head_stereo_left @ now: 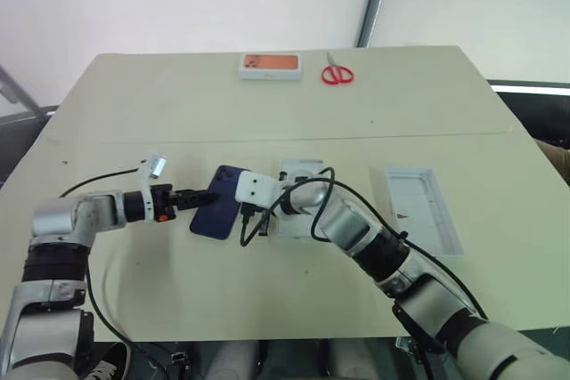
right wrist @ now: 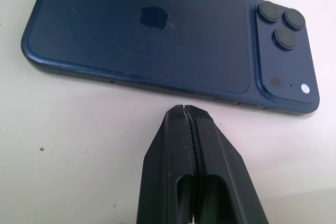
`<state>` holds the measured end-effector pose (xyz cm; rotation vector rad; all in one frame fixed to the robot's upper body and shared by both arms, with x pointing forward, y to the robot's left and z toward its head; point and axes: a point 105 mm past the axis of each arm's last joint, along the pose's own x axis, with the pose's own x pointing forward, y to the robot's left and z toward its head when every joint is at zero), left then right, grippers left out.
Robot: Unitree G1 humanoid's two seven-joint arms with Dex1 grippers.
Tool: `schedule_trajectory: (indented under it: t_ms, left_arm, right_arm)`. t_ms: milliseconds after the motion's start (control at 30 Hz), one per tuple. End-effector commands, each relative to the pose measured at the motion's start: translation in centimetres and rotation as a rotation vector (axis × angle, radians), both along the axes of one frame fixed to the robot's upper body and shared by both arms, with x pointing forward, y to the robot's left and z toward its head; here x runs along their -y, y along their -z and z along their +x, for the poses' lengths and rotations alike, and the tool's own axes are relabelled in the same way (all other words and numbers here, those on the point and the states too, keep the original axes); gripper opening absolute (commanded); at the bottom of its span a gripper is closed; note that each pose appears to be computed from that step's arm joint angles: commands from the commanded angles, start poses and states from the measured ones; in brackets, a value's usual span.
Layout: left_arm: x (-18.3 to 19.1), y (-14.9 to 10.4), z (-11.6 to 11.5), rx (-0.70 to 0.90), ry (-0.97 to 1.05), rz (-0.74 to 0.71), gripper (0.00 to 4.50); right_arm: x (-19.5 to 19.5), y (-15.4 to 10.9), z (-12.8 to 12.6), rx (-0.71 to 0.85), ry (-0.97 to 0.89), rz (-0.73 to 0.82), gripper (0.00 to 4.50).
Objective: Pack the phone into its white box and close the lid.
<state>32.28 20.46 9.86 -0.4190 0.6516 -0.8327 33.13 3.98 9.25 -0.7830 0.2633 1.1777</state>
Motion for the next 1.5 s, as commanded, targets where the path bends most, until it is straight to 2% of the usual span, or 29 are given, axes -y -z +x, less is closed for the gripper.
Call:
schedule_trajectory:
  t_ms: [33, 167, 367, 467, 833, 867, 967, 1300, 1400, 1500]
  left_arm:
    - [2.3, 3.8, -2.1, -0.178, 0.065, -0.003, 4.50]
    - [3.1, 3.9, -2.5, -0.217, 0.076, -0.046, 4.50]
    - [4.9, 1.6, -2.2, -0.240, 0.099, -0.107, 4.50]
    - [5.5, 0.7, -2.2, -0.224, 0.122, -0.093, 4.50]
    - [3.2, 0.7, -1.0, -0.191, -0.014, -0.145, 4.50]
    - [3.1, 0.7, -1.0, -0.193, -0.023, -0.157, 3.95]
    - [3.0, 0.5, -1.1, -0.186, -0.025, -0.164, 2.68]
    - [2.7, 1.0, -1.5, -0.216, -0.045, -0.193, 2.68]
    - [2.8, 1.0, -1.7, -0.216, -0.039, -0.208, 1.71]
    - [2.7, 1.1, -1.8, -0.221, -0.043, -0.209, 0.32]
  right_arm:
    - [-0.7, -0.7, -0.2, 0.014, -0.020, 0.019, 0.02]
    - [-0.5, -0.6, -0.1, 0.015, -0.020, 0.016, 0.02]
    - [-0.2, -0.7, 0.2, 0.018, -0.006, 0.018, 0.02]
    - [-0.2, -0.6, 0.3, 0.015, -0.003, 0.021, 0.02]
    - [0.2, -0.5, 0.5, 0.028, 0.000, 0.017, 0.02]
    - [0.2, -0.5, 0.4, 0.027, 0.000, 0.017, 0.00]
    - [0.2, -0.5, 0.4, 0.030, -0.001, 0.015, 0.00]
    - [0.1, -0.4, 0.4, 0.031, -0.005, 0.016, 0.00]
    - [0.2, -0.3, 0.3, 0.029, -0.003, 0.015, 0.00]
    - [0.3, -0.3, 0.3, 0.031, -0.003, 0.011, 0.00]
